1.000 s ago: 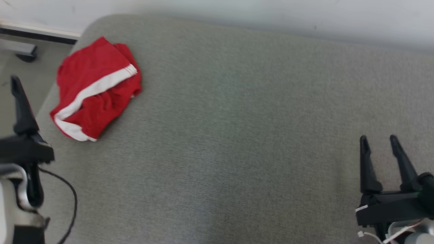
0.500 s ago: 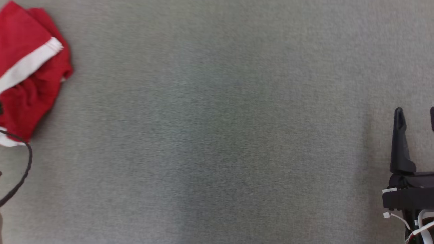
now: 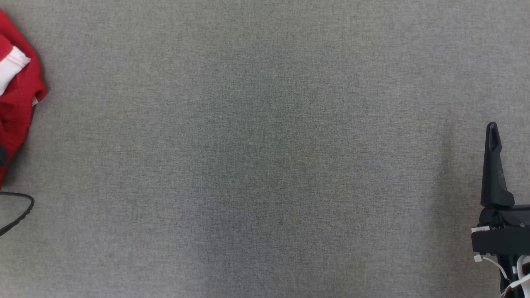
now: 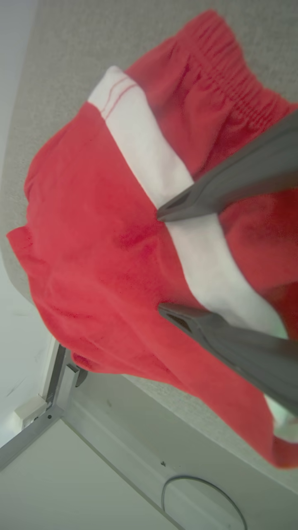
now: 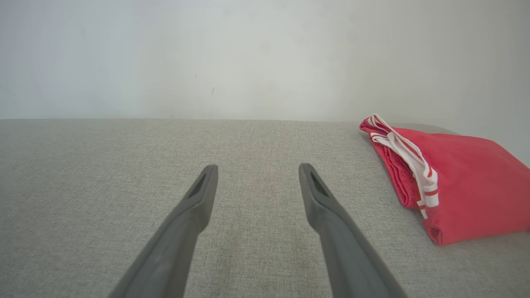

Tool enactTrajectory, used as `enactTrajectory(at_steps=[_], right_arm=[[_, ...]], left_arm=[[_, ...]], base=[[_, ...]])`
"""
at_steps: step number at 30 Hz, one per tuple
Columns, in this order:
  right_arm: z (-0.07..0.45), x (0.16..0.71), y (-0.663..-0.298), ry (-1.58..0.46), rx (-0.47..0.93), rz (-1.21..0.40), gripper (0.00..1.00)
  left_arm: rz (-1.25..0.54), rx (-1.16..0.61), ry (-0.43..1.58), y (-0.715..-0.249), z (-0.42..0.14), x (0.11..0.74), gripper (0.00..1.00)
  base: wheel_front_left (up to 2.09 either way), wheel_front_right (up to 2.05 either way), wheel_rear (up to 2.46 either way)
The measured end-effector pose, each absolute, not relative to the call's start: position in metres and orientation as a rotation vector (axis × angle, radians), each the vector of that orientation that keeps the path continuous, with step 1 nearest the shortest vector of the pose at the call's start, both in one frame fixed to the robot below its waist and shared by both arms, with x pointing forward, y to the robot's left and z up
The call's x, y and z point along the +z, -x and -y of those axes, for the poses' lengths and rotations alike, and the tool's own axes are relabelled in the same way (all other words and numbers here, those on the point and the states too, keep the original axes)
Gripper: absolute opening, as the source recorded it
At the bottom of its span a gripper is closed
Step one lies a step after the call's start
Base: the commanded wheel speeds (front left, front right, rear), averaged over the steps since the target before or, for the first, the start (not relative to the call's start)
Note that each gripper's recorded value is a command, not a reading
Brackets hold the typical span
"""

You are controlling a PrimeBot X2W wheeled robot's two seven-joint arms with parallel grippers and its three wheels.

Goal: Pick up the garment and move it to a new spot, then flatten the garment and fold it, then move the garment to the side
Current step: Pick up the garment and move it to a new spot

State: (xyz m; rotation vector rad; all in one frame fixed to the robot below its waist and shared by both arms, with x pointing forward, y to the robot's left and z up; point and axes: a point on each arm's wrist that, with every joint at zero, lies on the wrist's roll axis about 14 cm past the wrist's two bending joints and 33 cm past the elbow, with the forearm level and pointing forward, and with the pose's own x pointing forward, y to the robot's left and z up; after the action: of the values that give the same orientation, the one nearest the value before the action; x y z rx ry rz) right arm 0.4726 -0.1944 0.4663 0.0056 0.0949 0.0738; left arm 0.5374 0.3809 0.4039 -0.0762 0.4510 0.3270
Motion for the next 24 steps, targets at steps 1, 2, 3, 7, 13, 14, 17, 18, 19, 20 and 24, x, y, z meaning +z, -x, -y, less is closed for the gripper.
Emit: enactTrajectory(at_steps=[1,2,3,7,13,14,17,18,19,20,24], right_arm=[[0.195,0.466,-0.472,-0.005,0.072,-0.096,1.00],[0.196,0.467,-0.472,-0.004,0.071,-0.096,1.00],[0.196,0.468,-0.472,-0.002,0.069,-0.095,1.00],[0.197,0.470,-0.471,0.005,0.067,-0.093,1.00],[0.197,0.473,-0.470,0.015,0.067,-0.095,1.00],[0.198,0.474,-0.470,0.016,0.066,-0.096,1.00],[0.198,0.474,-0.469,0.019,0.064,-0.096,1.00],[0.199,0.474,-0.469,0.020,0.064,-0.099,1.00],[0.199,0.475,-0.469,0.021,0.063,-0.098,1.00],[0.199,0.476,-0.469,0.022,0.063,-0.096,1.00],[0.197,0.479,-0.469,0.022,0.067,-0.088,1.00]], left_arm=[[-0.484,0.326,0.088,-0.536,-0.379,0.399,1.00],[-0.515,0.321,0.093,-0.535,-0.377,0.394,1.00],[-0.538,0.320,0.106,-0.535,-0.376,0.391,1.00],[-0.666,0.313,0.144,-0.528,-0.371,0.377,1.00],[-0.814,0.319,0.205,-0.521,-0.369,0.368,0.92],[-0.821,0.318,0.215,-0.521,-0.368,0.368,0.54],[-0.838,0.310,0.211,-0.521,-0.366,0.367,0.00],[-0.831,0.309,0.212,-0.522,-0.366,0.368,0.00],[-0.810,0.309,0.205,-0.524,-0.367,0.371,0.00],[-0.794,0.311,0.200,-0.525,-0.368,0.373,0.00],[-0.721,0.311,0.184,-0.533,-0.370,0.388,0.00]], base=[[0.00,0.00,0.00],[0.00,0.00,0.00],[0.00,0.00,0.00],[0.00,0.00,0.00],[0.00,0.00,0.00],[0.00,0.00,0.00],[0.00,0.00,0.00],[0.00,0.00,0.00],[0.00,0.00,0.00],[0.00,0.00,0.00],[0.00,0.00,0.00]])
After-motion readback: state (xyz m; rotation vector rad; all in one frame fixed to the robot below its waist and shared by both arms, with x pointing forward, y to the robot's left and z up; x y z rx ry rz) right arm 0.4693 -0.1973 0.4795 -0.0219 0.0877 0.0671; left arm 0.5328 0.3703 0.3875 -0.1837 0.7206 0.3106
